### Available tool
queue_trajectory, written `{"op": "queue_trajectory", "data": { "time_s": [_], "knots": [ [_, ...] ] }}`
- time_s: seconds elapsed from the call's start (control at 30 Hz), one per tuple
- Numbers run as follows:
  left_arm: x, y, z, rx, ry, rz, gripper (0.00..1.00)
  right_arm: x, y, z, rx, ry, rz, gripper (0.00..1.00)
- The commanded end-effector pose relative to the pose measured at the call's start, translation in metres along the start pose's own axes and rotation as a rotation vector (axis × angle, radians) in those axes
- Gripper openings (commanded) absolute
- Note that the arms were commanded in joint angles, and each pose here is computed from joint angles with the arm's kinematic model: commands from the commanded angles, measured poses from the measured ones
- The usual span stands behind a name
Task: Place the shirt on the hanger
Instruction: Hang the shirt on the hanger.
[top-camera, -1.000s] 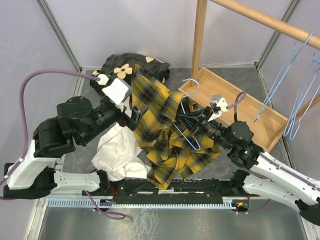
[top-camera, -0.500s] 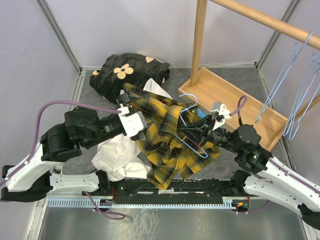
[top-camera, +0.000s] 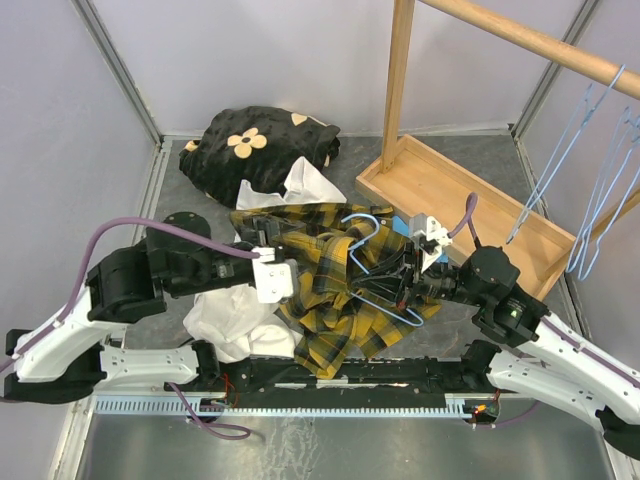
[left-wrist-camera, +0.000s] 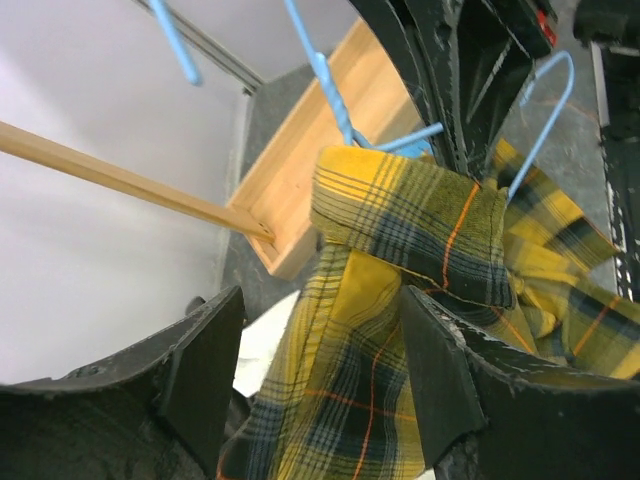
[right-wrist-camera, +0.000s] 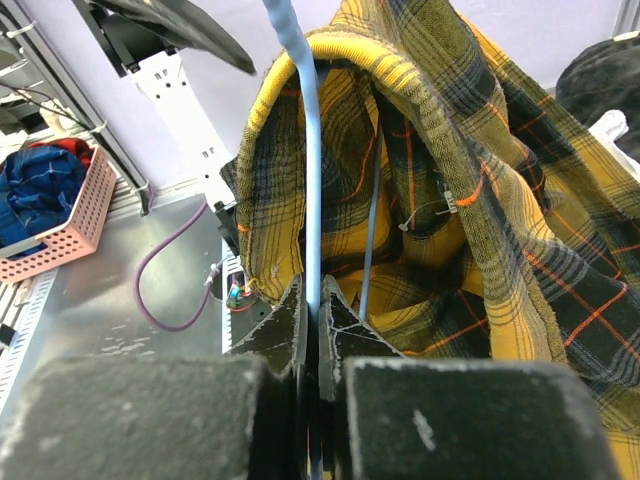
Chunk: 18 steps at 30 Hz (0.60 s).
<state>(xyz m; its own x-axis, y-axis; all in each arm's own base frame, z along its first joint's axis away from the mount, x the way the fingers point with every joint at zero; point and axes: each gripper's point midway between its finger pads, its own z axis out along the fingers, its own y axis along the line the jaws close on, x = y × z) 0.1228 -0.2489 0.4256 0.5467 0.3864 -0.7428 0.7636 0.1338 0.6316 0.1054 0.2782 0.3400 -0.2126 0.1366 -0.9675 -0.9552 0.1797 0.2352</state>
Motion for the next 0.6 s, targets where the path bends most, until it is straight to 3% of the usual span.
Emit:
{"op": "queue_trajectory", "data": {
  "time_s": [0.0, 0.33, 0.57],
  "knots": [
    [0.008, -0.015, 0.006, 0.085, 0.041, 0.029, 0.7, -0.037, 0.024, -0.003, -0.092, -0.083, -0.064, 0.0],
    [0.02, -0.023, 0.011, 0.11, 0.089, -0.001, 0.59, -0.03, 0.034, -0.004, -0.156, -0.031, -0.062, 0.0],
    [0.024, -0.027, 0.015, 0.127, 0.108, -0.005, 0.4, -0.033, 0.035, -0.003, -0.159, -0.027, -0.068, 0.0]
  ]
}}
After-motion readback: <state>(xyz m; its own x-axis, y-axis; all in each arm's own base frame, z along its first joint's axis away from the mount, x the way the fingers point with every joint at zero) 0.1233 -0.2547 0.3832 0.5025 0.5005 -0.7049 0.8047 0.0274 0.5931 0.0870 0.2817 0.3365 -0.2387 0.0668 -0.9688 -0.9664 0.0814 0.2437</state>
